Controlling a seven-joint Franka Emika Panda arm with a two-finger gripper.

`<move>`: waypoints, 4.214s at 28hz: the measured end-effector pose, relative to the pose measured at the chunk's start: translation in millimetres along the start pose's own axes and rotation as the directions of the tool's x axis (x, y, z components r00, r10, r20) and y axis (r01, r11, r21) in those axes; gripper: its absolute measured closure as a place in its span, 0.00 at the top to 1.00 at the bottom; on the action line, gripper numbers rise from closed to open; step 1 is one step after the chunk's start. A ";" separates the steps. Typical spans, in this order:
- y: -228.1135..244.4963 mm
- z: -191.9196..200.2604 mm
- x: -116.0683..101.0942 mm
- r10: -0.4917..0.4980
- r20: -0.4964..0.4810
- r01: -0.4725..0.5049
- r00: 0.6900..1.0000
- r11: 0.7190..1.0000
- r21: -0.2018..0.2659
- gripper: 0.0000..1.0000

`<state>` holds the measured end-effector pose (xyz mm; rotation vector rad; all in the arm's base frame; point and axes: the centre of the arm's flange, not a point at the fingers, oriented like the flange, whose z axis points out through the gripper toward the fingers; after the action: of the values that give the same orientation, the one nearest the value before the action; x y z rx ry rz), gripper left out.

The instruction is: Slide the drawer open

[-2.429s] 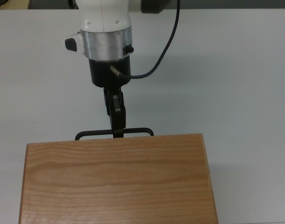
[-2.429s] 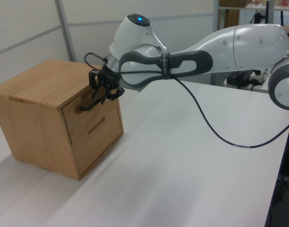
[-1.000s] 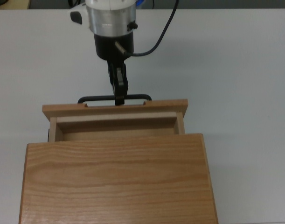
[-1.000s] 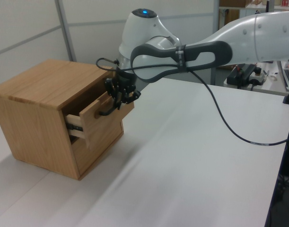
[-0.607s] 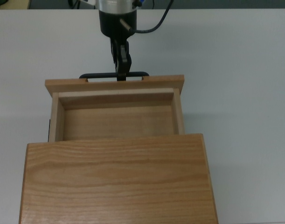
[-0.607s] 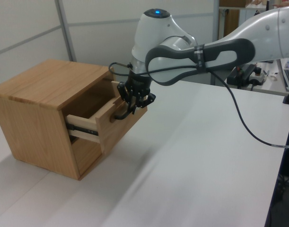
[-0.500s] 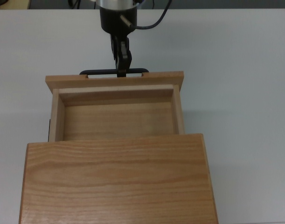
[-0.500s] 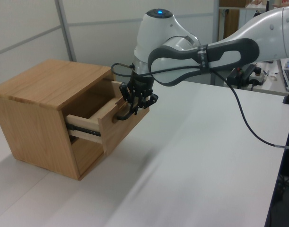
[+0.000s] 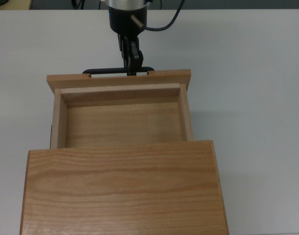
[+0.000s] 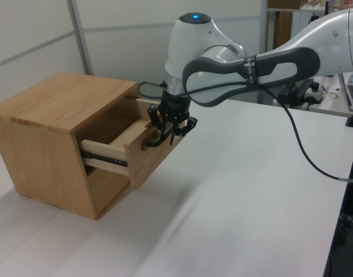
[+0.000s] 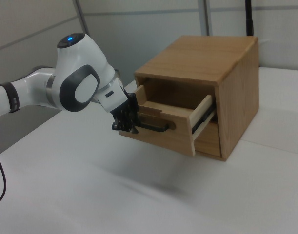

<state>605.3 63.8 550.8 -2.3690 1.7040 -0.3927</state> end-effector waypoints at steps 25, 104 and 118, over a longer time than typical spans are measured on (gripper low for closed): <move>7.3 -47.3 8.6 -0.471 0.111 0.482 0.875 0.869 -0.114 1.00; 18.5 -68.7 19.1 -0.955 0.256 0.986 0.147 0.162 0.038 1.00; 15.4 -75.7 18.9 -0.959 0.241 0.986 0.147 0.160 0.037 1.00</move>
<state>572.5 40.6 619.4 -3.1339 -0.2626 -0.1339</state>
